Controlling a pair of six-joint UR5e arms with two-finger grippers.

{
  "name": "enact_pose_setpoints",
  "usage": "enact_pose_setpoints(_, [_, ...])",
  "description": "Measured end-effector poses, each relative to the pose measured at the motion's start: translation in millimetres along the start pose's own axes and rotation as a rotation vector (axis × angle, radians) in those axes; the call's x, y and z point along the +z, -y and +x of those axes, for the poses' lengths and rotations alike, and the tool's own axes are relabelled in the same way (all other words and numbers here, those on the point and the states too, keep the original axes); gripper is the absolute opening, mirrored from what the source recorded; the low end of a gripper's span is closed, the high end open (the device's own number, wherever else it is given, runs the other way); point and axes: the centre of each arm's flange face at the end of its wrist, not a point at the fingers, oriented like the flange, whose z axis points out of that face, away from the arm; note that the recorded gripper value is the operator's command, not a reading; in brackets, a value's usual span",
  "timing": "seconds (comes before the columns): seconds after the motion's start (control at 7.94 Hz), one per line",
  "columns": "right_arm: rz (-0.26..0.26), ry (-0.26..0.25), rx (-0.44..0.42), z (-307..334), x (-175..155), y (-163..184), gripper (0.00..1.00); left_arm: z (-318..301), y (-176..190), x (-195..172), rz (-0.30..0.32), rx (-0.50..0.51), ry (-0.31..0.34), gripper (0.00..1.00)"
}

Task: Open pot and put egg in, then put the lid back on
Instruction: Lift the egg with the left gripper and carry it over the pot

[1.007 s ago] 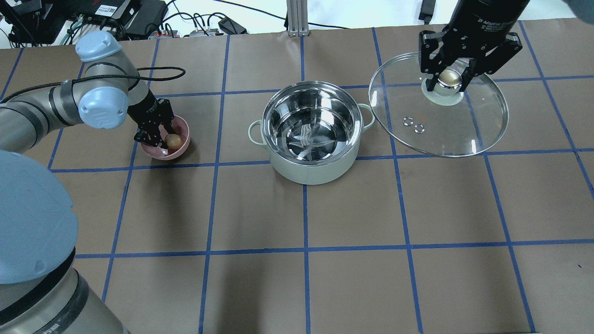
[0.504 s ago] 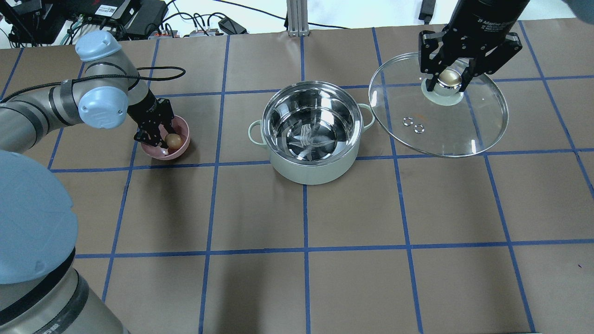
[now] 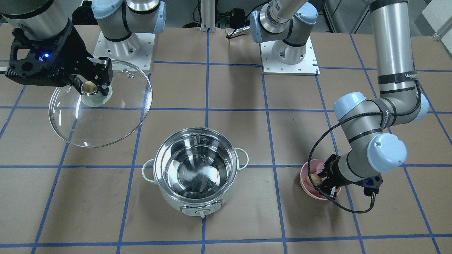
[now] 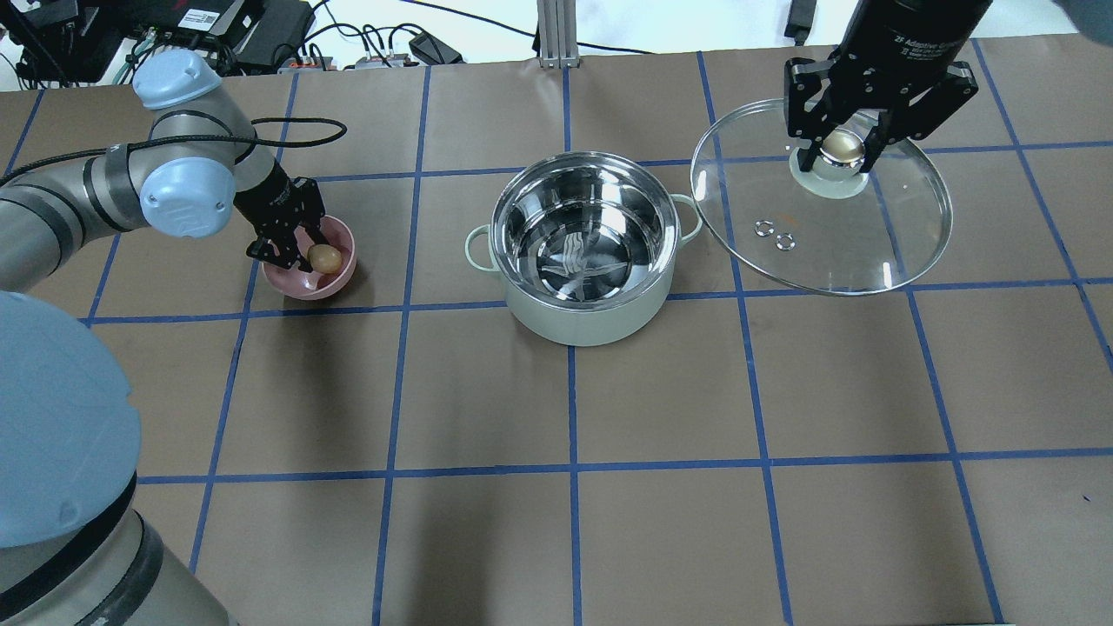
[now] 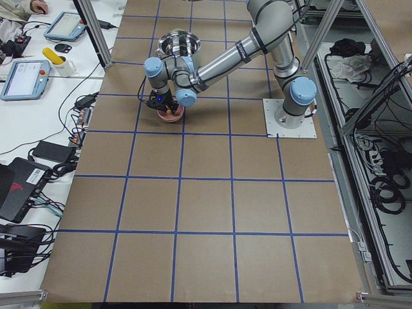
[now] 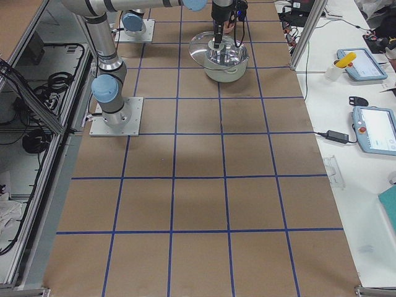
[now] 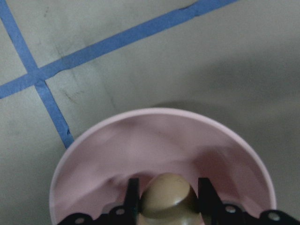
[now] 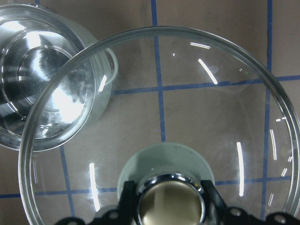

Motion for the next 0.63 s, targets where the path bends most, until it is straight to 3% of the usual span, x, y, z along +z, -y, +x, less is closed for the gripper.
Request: enact_pose_setpoints(0.63, [0.000,-0.001,0.000,0,0,0,0.00,-15,-11,-65,0.040,0.023,-0.044,0.00])
